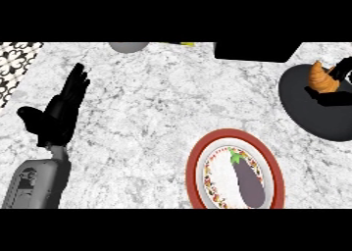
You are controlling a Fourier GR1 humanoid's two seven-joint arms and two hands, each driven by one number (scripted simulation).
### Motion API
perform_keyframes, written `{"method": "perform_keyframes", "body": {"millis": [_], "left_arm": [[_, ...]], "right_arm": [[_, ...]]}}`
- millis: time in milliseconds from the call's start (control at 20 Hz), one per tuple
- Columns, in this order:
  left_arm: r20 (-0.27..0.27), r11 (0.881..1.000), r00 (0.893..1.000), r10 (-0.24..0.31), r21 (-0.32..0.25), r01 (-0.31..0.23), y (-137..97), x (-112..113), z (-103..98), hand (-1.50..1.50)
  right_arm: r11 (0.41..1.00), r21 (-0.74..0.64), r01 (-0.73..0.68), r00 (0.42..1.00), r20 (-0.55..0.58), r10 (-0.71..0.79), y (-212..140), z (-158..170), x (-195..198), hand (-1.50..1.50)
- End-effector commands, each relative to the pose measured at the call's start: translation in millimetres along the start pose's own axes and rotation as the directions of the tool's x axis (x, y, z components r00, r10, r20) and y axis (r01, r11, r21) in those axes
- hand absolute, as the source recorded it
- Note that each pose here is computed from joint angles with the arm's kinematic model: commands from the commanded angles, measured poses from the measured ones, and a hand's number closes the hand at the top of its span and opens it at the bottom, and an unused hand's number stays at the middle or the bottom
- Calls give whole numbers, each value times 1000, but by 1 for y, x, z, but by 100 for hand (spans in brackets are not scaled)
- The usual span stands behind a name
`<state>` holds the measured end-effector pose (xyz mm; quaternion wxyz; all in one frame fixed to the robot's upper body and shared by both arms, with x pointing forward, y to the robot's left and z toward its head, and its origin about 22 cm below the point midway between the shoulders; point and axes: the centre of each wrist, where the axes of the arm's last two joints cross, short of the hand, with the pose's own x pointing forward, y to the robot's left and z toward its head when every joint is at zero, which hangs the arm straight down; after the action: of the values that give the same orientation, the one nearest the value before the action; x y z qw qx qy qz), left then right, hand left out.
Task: Pick the croissant from the plate and place it in the pan
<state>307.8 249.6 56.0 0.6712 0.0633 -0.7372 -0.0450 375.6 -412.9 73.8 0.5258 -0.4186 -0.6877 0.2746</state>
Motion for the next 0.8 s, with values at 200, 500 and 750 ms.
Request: {"method": "perform_keyframes", "body": {"millis": [200, 500, 750], "left_arm": [[8, 1000, 1000, 13, -17, -13, 0, 6, -11, 0], [4, 1000, 1000, 8, -19, -8, -1, 2, -11, 0], [-1, 1000, 1000, 9, -4, -9, 6, 2, -1, 0]], "right_arm": [[966, 202, 164, 979, -153, -135, 18, 2, -16, -150], [901, 310, 302, 950, -169, -261, 31, 8, -20, -150], [900, 180, 397, 918, -89, -387, 22, 19, -35, -150]]}}
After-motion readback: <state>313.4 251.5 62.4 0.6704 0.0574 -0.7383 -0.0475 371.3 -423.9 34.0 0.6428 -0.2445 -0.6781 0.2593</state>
